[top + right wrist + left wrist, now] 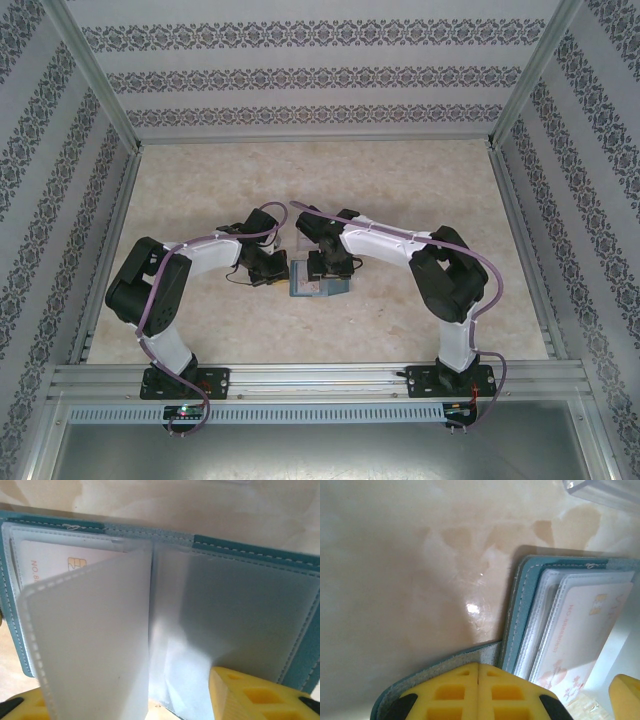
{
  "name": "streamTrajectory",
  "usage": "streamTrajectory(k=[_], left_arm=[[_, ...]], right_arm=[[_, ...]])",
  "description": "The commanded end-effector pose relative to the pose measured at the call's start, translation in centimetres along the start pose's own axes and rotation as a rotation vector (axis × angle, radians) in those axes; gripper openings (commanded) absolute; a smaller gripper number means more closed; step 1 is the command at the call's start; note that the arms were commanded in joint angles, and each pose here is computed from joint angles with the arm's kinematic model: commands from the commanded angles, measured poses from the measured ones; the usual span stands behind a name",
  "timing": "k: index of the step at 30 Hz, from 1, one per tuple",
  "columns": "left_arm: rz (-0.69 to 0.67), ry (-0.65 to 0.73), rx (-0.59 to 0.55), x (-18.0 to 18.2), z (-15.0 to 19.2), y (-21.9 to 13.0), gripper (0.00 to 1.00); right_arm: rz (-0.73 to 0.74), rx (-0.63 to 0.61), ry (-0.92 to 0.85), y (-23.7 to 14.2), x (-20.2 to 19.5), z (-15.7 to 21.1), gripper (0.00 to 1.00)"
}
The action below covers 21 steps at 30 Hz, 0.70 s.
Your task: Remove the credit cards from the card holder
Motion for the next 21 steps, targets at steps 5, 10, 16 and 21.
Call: streamTrajectory(k=[5,10,16,21], left_arm=[[-0.018,-0.017,0.017,0.8,0.5,0.2,0.03],[-0.021,-0.017,0.017,0.8,0.4,0.2,0.03],[-0.021,-0.020,0.021,0.9,0.5,0.2,0.03],[-0.024,-0.021,0.022,0.9,0.6,0.3,0.03]], right_arm=[[-0.061,-0.011,-0.004,-1.4,0.7,0.3,0.32],[-0.133,0.009,0.018,-1.2,1.6,0.4,0.12],[-0.224,0.023,0.043,-1.4,2.5,0.5,0.07],[-0.216,0.026,0.070,-1.0,1.4,0.4,0.06]])
Point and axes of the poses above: each hand's point on the last joint's axis, 136 mm out from that joint toward the fingers, its own y axis out along the fingers, its own x axis along the line the jaws close on, z = x × y, the point moved 1 cm from there along -y, back along the fingers, and after that the axes turned 11 degrees about y, right-handed, at the moved point
